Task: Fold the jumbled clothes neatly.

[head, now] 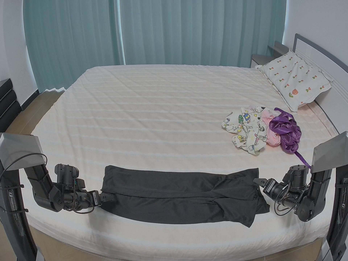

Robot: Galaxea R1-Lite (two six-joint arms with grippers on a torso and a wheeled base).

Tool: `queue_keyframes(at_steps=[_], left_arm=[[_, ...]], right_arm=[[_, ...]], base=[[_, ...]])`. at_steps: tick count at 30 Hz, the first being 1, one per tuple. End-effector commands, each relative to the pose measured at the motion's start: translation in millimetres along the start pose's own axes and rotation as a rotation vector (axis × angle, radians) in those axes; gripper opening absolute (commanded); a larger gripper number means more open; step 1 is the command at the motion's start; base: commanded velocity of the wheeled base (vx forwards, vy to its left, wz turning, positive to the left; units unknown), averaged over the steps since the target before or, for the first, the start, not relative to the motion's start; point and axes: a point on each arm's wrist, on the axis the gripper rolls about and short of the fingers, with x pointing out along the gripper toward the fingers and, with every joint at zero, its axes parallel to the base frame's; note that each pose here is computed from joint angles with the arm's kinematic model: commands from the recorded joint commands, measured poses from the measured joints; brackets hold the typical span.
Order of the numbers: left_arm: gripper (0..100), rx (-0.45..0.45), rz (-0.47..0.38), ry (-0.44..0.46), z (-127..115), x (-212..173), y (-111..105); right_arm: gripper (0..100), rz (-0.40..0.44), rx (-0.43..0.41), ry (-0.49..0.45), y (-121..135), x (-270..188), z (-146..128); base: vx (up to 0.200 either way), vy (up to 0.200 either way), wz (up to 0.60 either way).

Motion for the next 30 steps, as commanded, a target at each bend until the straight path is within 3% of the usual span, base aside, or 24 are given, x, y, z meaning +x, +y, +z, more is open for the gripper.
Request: queue_keyframes(at_steps=[1,3,4,27,28,30], left_arm=[[100,0.017,0.017,0.019,-4.0,10.6,-5.1],[100,0.02,0.023,0.019,-4.7,12.8,-5.6],[0,0.024,0.034,0.02,-4.9,13.9,-6.9],[0,0.013,0.115,0.129,-18.7,-16.5,-2.5],[100,0.013,0.116,0.132,-19.0,-16.5,-2.4],[100,0.013,0.116,0.132,-19.0,-16.5,-2.4]], right_arm=[[100,0.004,-0.001,-0.003,1.0,-0.9,0.8],[100,0.005,-0.001,-0.005,1.2,-0.9,0.9],[100,0.005,-0.001,-0.005,1.1,-1.2,0.8],[100,0.014,-0.006,0.004,4.1,-1.9,-1.7],[100,0.012,-0.006,0.005,3.9,-2.2,-2.0],[100,0.012,-0.006,0.005,3.9,-2.2,-2.0]], base=[[0.0,0.0,0.0],[0.0,0.0,0.0],[0.0,0.0,0.0],[0.0,0.0,0.0],[0.0,0.0,0.0],[0.0,0.0,0.0]])
